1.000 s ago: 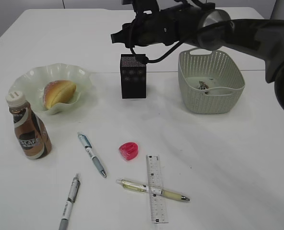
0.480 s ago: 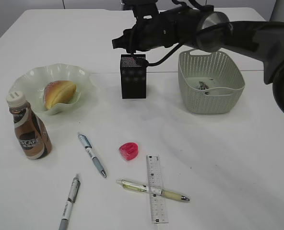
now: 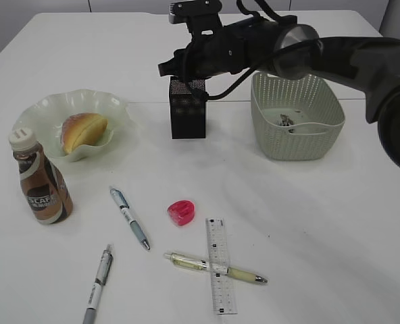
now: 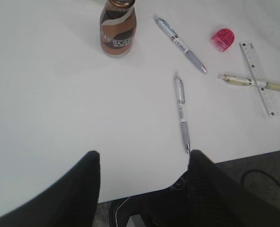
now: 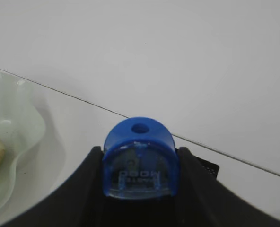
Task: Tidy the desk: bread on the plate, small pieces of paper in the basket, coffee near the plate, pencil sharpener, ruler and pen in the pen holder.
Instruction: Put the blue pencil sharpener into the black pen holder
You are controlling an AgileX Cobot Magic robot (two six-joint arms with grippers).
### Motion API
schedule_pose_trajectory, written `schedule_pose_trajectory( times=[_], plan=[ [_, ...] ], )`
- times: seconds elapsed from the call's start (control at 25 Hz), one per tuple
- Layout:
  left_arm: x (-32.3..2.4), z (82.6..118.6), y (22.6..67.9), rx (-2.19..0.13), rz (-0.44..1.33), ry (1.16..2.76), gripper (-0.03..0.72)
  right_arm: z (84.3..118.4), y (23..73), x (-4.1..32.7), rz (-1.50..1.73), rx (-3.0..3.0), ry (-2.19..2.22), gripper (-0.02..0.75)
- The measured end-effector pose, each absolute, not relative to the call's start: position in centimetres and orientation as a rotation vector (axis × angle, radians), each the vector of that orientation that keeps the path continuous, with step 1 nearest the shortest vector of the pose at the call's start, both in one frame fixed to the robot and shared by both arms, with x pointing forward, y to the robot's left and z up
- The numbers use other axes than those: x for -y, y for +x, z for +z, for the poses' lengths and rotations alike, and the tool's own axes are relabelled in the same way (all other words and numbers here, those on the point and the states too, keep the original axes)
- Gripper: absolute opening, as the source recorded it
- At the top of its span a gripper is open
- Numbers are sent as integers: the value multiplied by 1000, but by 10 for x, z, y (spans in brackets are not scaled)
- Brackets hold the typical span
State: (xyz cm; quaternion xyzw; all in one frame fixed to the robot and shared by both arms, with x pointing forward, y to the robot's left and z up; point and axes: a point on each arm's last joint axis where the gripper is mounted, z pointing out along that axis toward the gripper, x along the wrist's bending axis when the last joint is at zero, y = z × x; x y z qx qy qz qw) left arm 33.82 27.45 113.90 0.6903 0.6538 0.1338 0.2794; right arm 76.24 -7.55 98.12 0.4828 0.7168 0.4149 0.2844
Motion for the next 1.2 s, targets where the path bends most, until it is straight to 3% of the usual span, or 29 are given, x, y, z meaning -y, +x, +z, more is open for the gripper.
schedule_pose_trajectory(
  times=[1.2],
  plan=[
    [-273, 1139, 338, -1747, 334, 1843, 433, 981, 763, 77, 1077, -1926, 1247, 375]
  ],
)
